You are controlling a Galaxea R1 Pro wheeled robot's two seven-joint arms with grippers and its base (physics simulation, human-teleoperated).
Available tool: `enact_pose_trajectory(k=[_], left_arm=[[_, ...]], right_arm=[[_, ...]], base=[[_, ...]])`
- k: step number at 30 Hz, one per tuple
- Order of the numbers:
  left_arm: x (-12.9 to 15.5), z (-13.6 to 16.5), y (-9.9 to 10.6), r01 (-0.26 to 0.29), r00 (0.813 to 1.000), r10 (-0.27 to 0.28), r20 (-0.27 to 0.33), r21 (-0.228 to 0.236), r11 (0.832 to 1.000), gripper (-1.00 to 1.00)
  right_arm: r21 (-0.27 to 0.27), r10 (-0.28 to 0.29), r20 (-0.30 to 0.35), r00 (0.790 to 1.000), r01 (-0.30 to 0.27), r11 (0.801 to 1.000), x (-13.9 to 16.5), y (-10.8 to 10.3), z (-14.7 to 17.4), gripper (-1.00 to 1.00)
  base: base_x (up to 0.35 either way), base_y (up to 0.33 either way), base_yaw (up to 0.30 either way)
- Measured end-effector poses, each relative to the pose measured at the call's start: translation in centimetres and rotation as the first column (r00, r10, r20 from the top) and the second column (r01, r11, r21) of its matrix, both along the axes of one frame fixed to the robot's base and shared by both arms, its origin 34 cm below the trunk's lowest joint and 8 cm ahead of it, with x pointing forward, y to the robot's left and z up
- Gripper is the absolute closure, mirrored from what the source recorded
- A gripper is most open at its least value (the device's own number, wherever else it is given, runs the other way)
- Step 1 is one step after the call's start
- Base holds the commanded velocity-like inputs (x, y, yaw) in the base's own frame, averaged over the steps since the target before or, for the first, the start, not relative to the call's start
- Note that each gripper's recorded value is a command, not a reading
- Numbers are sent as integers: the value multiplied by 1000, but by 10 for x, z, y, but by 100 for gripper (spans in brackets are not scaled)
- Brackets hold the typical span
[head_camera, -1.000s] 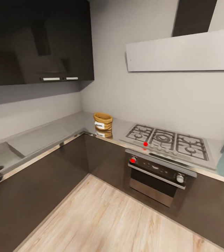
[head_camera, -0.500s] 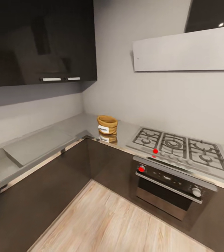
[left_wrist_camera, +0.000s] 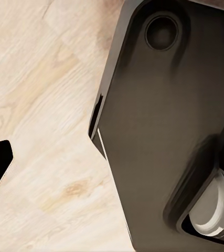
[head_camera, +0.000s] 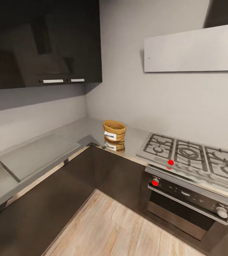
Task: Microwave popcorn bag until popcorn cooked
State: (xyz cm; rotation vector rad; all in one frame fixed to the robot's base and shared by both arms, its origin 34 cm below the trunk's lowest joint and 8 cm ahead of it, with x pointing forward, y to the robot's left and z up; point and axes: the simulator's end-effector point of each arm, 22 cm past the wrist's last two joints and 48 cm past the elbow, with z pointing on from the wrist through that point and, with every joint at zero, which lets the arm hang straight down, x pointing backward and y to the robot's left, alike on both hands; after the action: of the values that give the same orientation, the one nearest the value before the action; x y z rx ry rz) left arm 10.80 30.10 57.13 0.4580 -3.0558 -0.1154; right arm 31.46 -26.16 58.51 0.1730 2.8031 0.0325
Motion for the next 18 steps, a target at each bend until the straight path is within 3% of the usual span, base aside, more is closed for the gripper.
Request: enact_pose_trajectory(k=[18], left_arm=[[0, 0, 0, 0, 1000, 0, 0, 0, 1000, -100]], right_arm=[[0, 0, 0, 1000, 0, 1000, 0, 0, 0, -100]], base=[[265, 223, 0]])
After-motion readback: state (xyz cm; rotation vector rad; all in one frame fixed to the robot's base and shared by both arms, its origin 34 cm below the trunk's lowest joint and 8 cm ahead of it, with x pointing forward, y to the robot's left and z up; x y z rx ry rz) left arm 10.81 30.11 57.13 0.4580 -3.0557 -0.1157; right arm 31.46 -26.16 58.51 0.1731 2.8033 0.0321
